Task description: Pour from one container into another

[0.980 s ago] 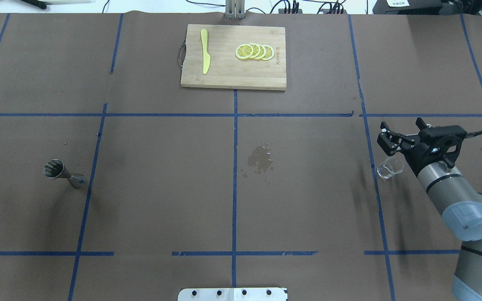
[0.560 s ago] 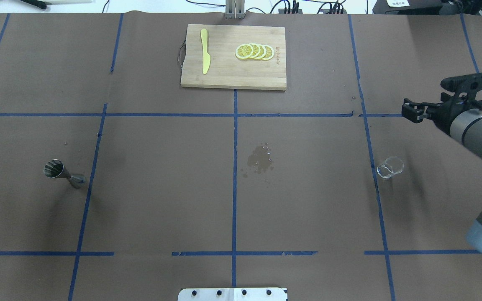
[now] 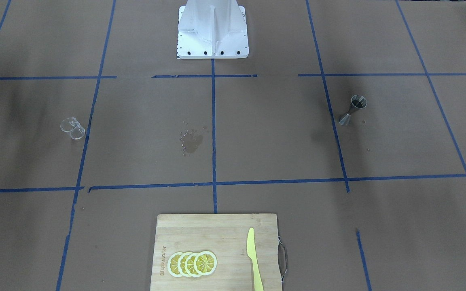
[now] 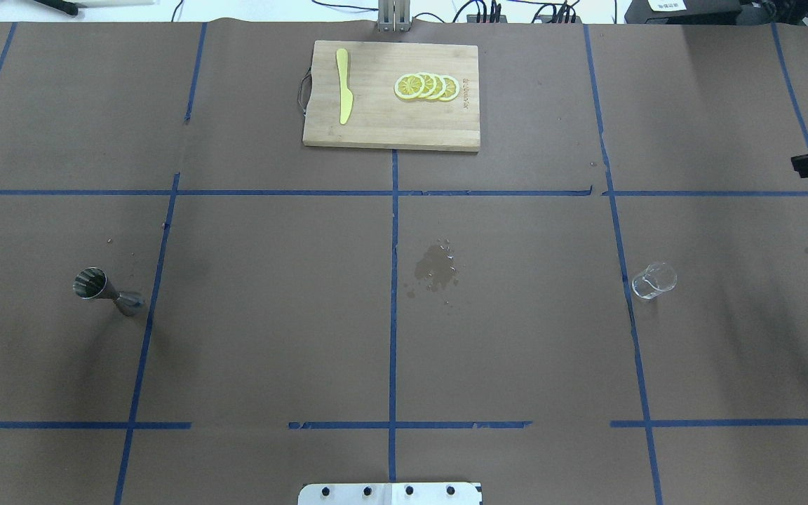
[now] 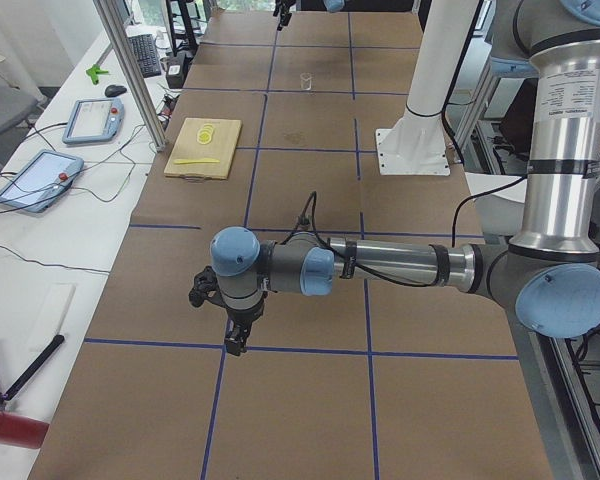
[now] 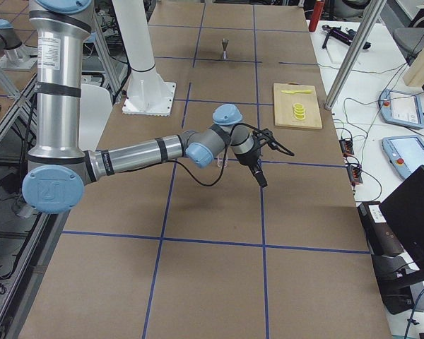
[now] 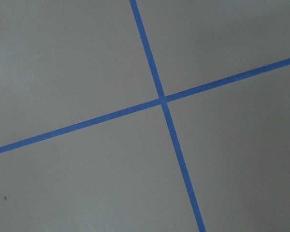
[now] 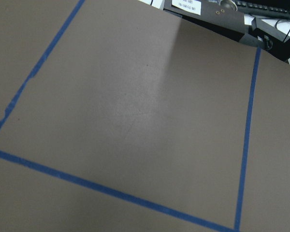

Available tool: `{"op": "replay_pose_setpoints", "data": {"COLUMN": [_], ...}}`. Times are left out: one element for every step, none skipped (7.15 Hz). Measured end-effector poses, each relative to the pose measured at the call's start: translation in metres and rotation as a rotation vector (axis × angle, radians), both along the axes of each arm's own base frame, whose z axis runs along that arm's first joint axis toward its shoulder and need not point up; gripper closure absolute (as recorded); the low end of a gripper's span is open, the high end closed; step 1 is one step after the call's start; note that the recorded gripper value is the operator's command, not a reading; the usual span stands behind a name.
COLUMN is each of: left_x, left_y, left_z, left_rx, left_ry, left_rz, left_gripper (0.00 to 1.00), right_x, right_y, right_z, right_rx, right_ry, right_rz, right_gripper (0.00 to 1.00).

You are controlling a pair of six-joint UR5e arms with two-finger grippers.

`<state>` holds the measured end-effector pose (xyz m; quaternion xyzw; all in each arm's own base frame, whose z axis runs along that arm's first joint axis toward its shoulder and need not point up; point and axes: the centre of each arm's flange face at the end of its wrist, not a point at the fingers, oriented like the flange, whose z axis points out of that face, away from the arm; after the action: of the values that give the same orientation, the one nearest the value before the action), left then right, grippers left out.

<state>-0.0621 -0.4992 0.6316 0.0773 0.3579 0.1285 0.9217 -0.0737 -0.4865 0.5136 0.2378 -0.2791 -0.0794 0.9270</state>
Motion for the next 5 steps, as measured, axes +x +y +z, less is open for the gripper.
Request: {"op": "replay_pose_setpoints", "data": {"left_x": [0.0, 0.001, 0.001, 0.001, 0.001], "left_y": [0.0, -0.001, -0.001, -0.001, -0.001], "left_z": [0.0, 0.0, 0.0, 0.0, 0.0], "left_rx": [0.001, 0.001, 0.001, 0.0, -0.001], "left_ry": [0.0, 0.0, 0.0, 0.0, 0.0], "left_rz": [0.001, 0.001, 0.001, 0.001, 0.001], "left_gripper": [0.0, 0.0, 0.0, 0.0, 0.0], "right_x": [0.044, 0.08, 0.107, 0.121, 0.128], "right_y": [0.001, 0.007, 0.017, 0.031, 0.051], "right_z": [0.014, 0.028, 0.043, 0.062, 0.085], "right_rx": [-0.102, -0.187, -0.252, -0.336, -0.427], "right_ry": [-0.013, -0.025, -0.029, -0.034, -0.039], "right_rz": [-0.048, -0.08, -0.106, -0.116, -0.117], "right_gripper": [0.0, 0.0, 0.0, 0.0, 0.0]}}
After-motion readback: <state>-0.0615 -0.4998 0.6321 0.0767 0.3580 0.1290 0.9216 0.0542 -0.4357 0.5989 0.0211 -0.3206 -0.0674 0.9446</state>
